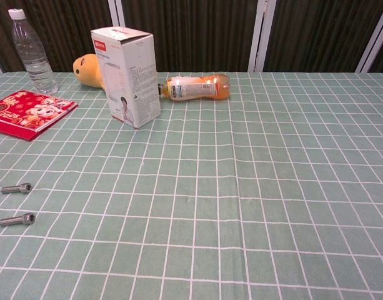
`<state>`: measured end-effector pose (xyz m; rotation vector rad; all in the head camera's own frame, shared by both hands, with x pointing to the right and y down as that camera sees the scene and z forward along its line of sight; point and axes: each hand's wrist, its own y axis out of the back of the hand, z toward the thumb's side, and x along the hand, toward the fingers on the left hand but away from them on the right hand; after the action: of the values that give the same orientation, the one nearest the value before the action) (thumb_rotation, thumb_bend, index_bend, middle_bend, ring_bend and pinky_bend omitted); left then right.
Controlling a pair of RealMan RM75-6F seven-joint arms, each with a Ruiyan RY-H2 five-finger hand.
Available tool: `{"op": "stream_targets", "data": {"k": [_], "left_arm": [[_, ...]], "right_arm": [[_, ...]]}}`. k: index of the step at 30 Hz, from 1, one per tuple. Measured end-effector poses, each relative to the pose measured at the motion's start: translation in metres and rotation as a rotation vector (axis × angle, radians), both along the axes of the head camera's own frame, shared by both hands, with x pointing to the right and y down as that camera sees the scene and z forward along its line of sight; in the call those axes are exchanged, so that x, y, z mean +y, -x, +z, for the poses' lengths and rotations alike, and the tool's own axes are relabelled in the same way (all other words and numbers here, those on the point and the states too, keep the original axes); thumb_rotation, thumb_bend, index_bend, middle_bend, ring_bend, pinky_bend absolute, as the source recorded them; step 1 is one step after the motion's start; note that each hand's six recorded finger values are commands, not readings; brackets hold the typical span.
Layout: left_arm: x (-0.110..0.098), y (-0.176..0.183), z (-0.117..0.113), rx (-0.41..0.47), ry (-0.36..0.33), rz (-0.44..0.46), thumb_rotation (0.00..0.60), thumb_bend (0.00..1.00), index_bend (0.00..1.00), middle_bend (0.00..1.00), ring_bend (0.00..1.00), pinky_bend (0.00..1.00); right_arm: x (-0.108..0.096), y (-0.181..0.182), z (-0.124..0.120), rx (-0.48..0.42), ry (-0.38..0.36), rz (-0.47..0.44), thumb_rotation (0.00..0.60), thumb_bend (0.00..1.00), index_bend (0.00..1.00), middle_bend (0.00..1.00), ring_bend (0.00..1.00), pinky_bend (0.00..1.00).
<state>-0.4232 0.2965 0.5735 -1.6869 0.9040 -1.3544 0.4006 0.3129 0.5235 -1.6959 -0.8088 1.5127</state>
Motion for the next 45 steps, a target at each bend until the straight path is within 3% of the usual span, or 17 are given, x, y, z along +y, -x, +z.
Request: {"op": "stream_targets", "data": {"k": [3,4,7,8,10,11,14,17,27,45], "left_arm": [[0.002,-0.004,0.004,0.001,0.015,0.005,0.600,0.39,0.00,0.01,0.01,0.15],[0.002,-0.006,0.006,0.000,0.018,0.009,0.600,0.39,0.00,0.05,0.07,0.25],[0.005,-0.015,0.012,0.020,0.024,0.010,0.600,0.39,0.03,0.39,0.46,0.71],[0.006,-0.018,0.015,0.035,0.029,0.005,0.600,0.39,0.06,0.50,0.57,0.82],[0.010,-0.027,0.025,0.075,0.057,-0.006,0.600,0.39,0.13,0.72,0.77,0.97],[0.011,-0.030,0.030,0.087,0.071,-0.007,0.600,0.39,0.17,0.80,0.84,1.00],[0.017,-0.039,0.046,0.083,0.109,0.010,0.600,0.39,0.27,0.94,0.97,1.00],[0.022,-0.051,0.065,0.070,0.135,0.029,0.600,0.39,0.33,1.00,1.00,1.00],[0.018,-0.057,0.105,-0.018,0.098,0.026,0.600,0.39,0.42,1.00,1.00,1.00],[0.016,-0.048,0.129,-0.069,0.128,-0.011,0.600,0.39,0.48,1.00,1.00,1.00]], "right_arm": [[0.000,0.000,0.001,-0.002,0.006,0.001,0.600,0.16,0.00,0.00,0.00,0.00],[-0.001,0.000,0.001,-0.003,0.003,0.001,0.600,0.16,0.00,0.00,0.00,0.00],[-0.001,-0.001,-0.001,-0.009,0.000,0.006,0.600,0.16,0.00,0.00,0.00,0.00],[-0.001,-0.001,-0.001,-0.008,-0.001,0.006,0.600,0.16,0.00,0.00,0.00,0.00],[-0.001,-0.001,-0.001,-0.009,0.000,0.007,0.600,0.16,0.00,0.00,0.00,0.00],[-0.002,-0.001,-0.001,-0.011,0.000,0.008,0.600,0.16,0.00,0.00,0.00,0.00],[-0.002,-0.001,-0.001,-0.013,0.001,0.008,0.600,0.16,0.00,0.00,0.00,0.00],[-0.002,-0.002,0.001,-0.010,0.009,0.008,0.600,0.16,0.00,0.00,0.00,0.00],[-0.002,-0.003,0.000,-0.006,0.008,0.011,0.600,0.16,0.00,0.00,0.00,0.00],[-0.001,-0.003,0.001,-0.006,0.014,0.011,0.600,0.16,0.00,0.00,0.00,0.00]]}}
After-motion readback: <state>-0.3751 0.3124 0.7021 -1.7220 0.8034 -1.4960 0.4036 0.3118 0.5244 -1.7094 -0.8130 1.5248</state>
